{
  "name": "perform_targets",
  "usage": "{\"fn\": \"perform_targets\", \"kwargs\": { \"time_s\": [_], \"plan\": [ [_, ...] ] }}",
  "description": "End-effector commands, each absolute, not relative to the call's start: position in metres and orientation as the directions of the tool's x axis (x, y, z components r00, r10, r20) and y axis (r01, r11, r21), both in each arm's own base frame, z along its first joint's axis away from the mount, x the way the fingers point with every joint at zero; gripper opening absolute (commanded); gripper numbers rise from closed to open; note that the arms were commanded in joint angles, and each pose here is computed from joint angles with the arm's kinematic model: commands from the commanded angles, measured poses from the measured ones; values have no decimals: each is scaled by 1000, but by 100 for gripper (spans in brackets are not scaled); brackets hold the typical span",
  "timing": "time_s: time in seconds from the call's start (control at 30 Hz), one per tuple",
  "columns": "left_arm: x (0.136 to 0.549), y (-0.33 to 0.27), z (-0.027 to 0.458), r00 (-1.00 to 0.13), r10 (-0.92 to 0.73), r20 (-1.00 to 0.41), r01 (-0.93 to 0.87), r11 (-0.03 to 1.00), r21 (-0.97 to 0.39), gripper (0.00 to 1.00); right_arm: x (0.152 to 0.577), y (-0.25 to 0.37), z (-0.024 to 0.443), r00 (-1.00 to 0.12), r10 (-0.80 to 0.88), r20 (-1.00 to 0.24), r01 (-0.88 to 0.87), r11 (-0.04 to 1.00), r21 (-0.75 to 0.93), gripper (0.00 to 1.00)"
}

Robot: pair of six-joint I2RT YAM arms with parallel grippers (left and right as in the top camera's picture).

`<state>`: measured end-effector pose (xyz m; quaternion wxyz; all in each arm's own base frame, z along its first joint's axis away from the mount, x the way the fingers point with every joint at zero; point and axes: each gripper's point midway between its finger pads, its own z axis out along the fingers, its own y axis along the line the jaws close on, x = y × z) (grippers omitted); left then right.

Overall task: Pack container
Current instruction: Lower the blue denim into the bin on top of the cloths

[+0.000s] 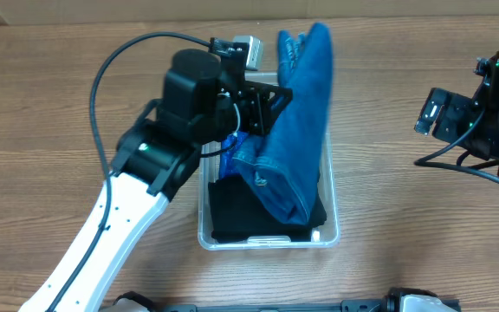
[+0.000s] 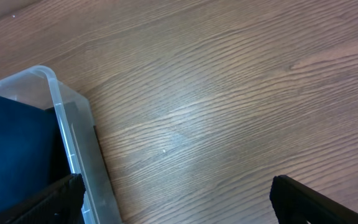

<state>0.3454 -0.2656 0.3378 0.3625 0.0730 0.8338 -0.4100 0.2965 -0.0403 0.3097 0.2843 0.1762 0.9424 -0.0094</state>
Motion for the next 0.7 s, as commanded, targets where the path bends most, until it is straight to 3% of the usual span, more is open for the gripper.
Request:
{"fn": "perform_targets", "kwargs": {
  "time_s": [0.0, 0.13, 0.2, 0.43, 0.53, 0.6, 0.67],
  "plan": [
    [371, -251, 352, -687, -344, -640, 287, 680, -674, 4, 296, -42, 311, -772, 330, -544, 344, 936, 79, 100],
    [384, -259, 296, -759, -323, -566, 201, 710, -675, 4, 296, -42, 310, -773, 330, -542, 345, 935, 78, 100],
    [389, -265, 292, -760, -316, -568, 216, 702, -679, 4, 296, -42, 310, -774, 330, -541, 344, 936, 77, 100],
    [382, -279, 377, -641, -373, -671, 437, 542, -718, 4, 296, -42, 310, -774, 330, -541, 345, 935, 78, 100],
    [373, -280, 388, -657, -399, -639, 427, 501, -752, 4, 296, -42, 310, -774, 330, -541, 344, 936, 77, 100],
    [368, -284, 373, -699, -384, -603, 377, 517, -768, 4, 296, -42, 310, -774, 330, -541, 344, 936, 77, 100],
    [362, -278, 328, -763, -353, -542, 241, 623, -745, 4, 295, -42, 310, -774, 330, -540, 345, 936, 77, 100]
  ]
}}
